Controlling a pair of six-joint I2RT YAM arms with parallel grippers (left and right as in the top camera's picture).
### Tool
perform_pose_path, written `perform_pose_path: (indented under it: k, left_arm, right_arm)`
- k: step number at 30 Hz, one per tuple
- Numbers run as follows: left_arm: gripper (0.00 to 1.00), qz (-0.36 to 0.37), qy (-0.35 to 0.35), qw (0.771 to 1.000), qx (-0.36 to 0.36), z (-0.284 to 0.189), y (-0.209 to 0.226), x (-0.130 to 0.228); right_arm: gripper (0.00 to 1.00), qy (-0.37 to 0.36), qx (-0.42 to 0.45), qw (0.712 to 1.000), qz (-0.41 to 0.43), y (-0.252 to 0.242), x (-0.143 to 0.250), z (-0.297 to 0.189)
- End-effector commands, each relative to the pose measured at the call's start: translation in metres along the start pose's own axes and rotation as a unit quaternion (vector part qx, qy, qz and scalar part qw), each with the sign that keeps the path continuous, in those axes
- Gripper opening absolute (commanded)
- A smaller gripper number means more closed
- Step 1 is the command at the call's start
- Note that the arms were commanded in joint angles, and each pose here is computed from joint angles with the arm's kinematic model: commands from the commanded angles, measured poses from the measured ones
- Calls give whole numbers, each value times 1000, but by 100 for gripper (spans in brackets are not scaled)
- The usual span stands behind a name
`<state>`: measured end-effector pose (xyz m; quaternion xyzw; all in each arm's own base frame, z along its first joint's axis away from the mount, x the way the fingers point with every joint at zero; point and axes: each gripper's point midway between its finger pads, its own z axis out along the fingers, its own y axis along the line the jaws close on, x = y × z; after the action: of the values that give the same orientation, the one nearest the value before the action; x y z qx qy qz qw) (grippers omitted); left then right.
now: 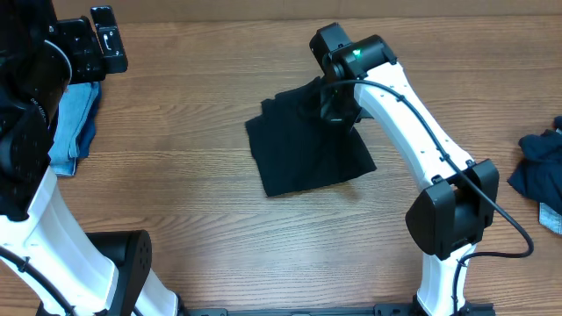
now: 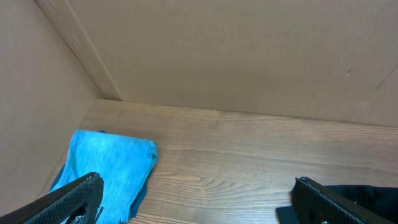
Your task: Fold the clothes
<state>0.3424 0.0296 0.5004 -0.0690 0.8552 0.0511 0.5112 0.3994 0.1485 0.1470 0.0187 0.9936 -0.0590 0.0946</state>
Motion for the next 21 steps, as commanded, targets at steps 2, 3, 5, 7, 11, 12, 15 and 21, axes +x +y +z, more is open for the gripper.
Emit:
perform_pose_path:
  k: [2, 3, 5, 7, 11, 12, 15, 21]
  left_arm:
    - [100, -3, 0, 1000, -6, 1, 2, 0]
    - [100, -3, 0, 1000, -6, 1, 2, 0]
    - [100, -3, 1, 1000, -6, 1, 2, 0]
    - [100, -3, 0, 1000, -6, 1, 2, 0]
    - [100, -3, 1, 1000, -6, 1, 2, 0]
    - [100, -3, 1, 1000, -6, 1, 2, 0]
    - [100, -3, 0, 1000, -6, 1, 2, 0]
    - [100, -3, 1, 1000, -6, 2, 2, 0]
  right_arm:
    - [4, -75, -7, 997, 19, -12, -25, -51]
    - [4, -77, -9, 997, 20, -11, -26, -53]
    - [4, -71, -22, 997, 19, -6, -25, -52]
    - [4, -63, -37, 997, 17, 0, -23, -47]
    - [4, -51, -40, 998, 15, 5, -21, -33]
    - [4, -47, -40, 998, 14, 6, -20, -29]
    - [4, -29, -38, 999, 11, 11, -18, -14]
    - [4, -1, -67, 998, 1, 35, -14, 8]
